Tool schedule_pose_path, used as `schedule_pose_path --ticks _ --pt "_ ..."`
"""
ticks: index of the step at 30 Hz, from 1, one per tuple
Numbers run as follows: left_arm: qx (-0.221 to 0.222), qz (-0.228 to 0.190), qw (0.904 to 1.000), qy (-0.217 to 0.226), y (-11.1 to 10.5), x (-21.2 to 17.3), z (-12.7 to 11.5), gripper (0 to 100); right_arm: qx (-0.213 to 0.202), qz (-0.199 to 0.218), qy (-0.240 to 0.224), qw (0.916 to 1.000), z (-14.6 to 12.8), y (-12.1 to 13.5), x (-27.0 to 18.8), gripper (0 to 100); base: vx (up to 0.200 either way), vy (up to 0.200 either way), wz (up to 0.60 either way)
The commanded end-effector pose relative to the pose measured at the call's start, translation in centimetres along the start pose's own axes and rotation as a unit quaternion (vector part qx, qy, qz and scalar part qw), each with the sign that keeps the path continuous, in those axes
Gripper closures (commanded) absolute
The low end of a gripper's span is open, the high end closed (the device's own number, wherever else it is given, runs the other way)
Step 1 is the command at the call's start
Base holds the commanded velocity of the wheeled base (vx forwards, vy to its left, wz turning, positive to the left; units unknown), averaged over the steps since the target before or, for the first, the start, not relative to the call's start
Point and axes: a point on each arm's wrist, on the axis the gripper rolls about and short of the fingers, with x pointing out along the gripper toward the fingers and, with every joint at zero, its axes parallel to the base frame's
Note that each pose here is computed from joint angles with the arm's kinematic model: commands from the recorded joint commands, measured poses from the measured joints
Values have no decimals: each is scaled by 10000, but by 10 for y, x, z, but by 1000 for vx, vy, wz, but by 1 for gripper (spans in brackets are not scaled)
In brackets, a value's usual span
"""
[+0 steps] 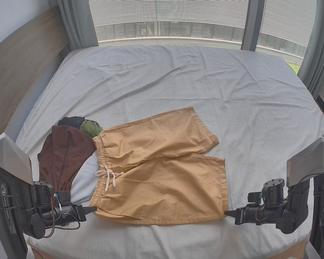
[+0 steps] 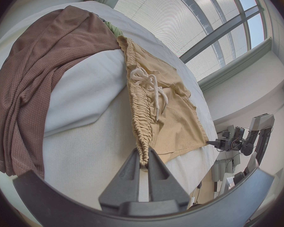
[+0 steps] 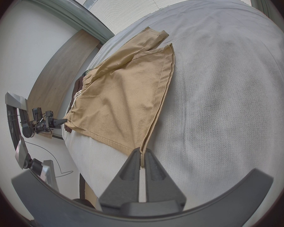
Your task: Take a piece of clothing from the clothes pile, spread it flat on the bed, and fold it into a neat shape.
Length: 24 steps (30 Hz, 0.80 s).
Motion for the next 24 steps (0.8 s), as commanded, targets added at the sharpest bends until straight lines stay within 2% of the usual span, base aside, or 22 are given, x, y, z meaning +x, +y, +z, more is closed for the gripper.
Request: schedule_pose_path --ticks 1,7,12,13,19,20,24 --pt "-3 83 10000 17 4 -4 -2 100 -86 -37 6 10000 -1 0 -8 100 0 0 0" --pt "91 116 9997 181 7 -5 -10 100 -120 -70 -83 9999 2 -1 -15 100 0 0 0" --pt "217 10 9997 64 6 -4 -4 100 -191 56 -328 9993 10 0 -16 100 0 0 0" --pt "314 -36 9995 -49 4 -4 1 100 -262 161 -550 9980 19 4 -20 100 0 0 0" --pt "510 -182 9976 -431 -6 -8 19 100 -339 377 -985 9938 38 12 -25 100 0 0 0" --pt "585 -265 9958 -658 -11 -8 29 100 -355 438 -1148 9918 46 15 -27 100 0 0 0" --pt "552 -451 9917 -1073 -22 -11 50 100 -416 494 -1353 9887 57 16 -25 100 0 0 0"
